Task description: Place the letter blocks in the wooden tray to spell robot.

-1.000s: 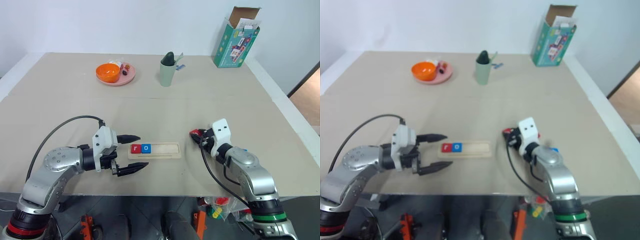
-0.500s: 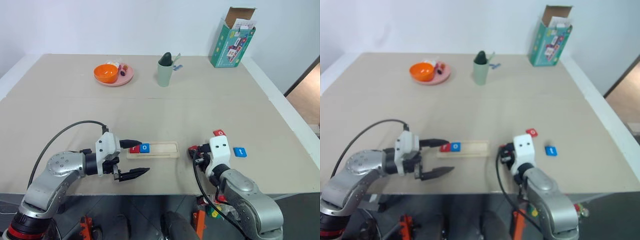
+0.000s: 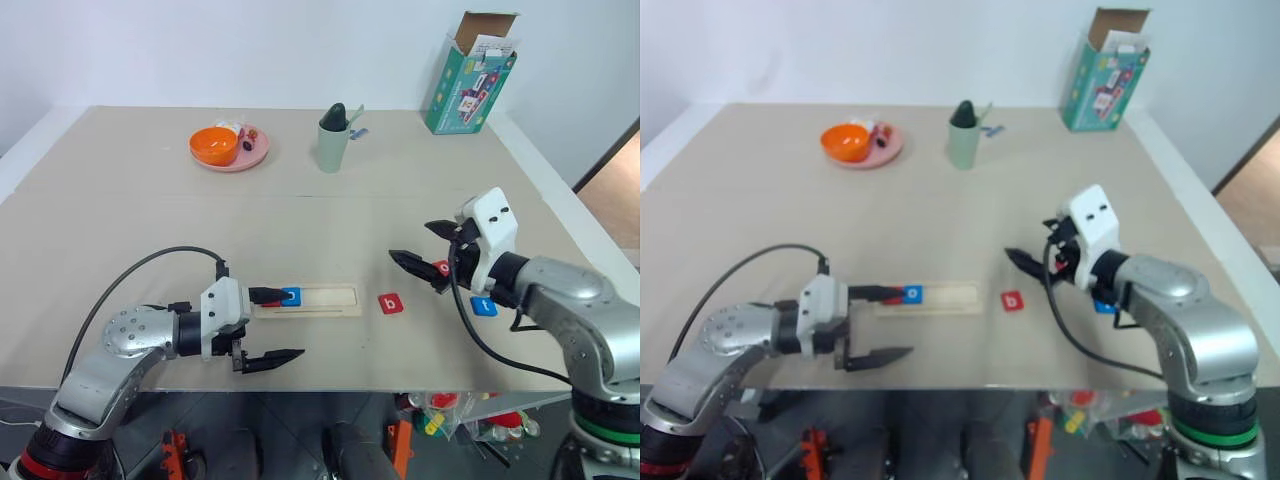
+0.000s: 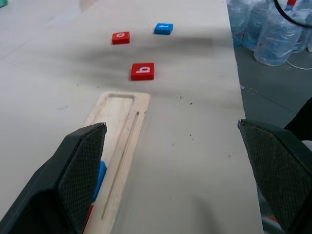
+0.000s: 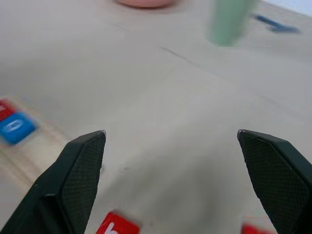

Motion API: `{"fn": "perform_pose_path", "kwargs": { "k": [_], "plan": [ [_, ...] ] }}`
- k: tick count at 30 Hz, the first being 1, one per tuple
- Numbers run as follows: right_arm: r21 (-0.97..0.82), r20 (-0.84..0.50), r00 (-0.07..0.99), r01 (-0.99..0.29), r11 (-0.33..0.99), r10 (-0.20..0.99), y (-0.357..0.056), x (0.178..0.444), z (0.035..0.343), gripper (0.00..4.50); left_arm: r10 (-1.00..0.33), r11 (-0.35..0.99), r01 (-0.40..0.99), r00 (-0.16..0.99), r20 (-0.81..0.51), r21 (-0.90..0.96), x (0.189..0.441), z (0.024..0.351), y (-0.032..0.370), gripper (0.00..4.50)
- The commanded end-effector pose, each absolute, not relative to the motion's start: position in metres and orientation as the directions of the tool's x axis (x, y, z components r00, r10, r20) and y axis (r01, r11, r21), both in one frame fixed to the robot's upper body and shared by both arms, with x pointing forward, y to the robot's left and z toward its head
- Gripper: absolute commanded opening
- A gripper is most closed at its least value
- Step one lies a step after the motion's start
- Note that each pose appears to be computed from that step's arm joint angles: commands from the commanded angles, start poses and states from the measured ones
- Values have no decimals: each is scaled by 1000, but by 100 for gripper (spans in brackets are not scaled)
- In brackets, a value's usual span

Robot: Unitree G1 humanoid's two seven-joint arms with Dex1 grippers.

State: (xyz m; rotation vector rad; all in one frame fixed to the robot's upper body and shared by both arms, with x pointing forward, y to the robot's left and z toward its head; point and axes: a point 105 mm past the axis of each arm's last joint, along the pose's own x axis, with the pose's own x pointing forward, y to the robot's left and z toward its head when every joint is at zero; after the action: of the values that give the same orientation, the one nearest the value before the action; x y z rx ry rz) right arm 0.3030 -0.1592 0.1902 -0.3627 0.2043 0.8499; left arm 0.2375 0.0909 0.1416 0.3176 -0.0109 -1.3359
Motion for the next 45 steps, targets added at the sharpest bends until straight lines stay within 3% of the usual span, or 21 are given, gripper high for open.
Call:
{"fn": "perform_pose_path", "kwargs": {
  "k": [1,6,12,15,22,26,31,35,38,45],
  "plan": [
    [-253,-405,426,-902,349,809,-154,294,168,448,-966,170,948,215,-147,269,236,149,84,450],
    [-292,-522,275,-947,133,808,-167,298,138,448,-967,173,945,217,-137,277,237,151,81,450],
    [-282,-556,230,-956,78,799,-174,314,122,448,-960,194,941,240,-142,279,236,150,82,450],
    [-276,-538,238,-956,97,809,-174,320,118,374,-959,201,939,247,-140,278,235,151,82,450],
    [-253,-524,214,-963,88,824,-170,323,110,125,-956,209,939,255,-144,274,233,151,82,450],
    [-252,-494,212,-963,94,843,-167,322,117,119,-950,232,935,277,-146,267,233,149,84,450],
    [-243,-400,217,-962,125,890,-149,324,148,119,-917,361,906,388,-92,218,243,152,99,450],
    [-236,-375,151,-970,63,915,-125,318,166,119,-896,413,890,435,-90,196,244,148,109,450],
    [-248,-383,89,-969,-10,920,-96,313,165,119,-868,472,864,490,-81,175,248,146,119,450],
    [-255,-417,95,-967,-16,904,-65,322,151,119,-837,528,833,543,-68,166,249,143,128,450]
  ]
}}
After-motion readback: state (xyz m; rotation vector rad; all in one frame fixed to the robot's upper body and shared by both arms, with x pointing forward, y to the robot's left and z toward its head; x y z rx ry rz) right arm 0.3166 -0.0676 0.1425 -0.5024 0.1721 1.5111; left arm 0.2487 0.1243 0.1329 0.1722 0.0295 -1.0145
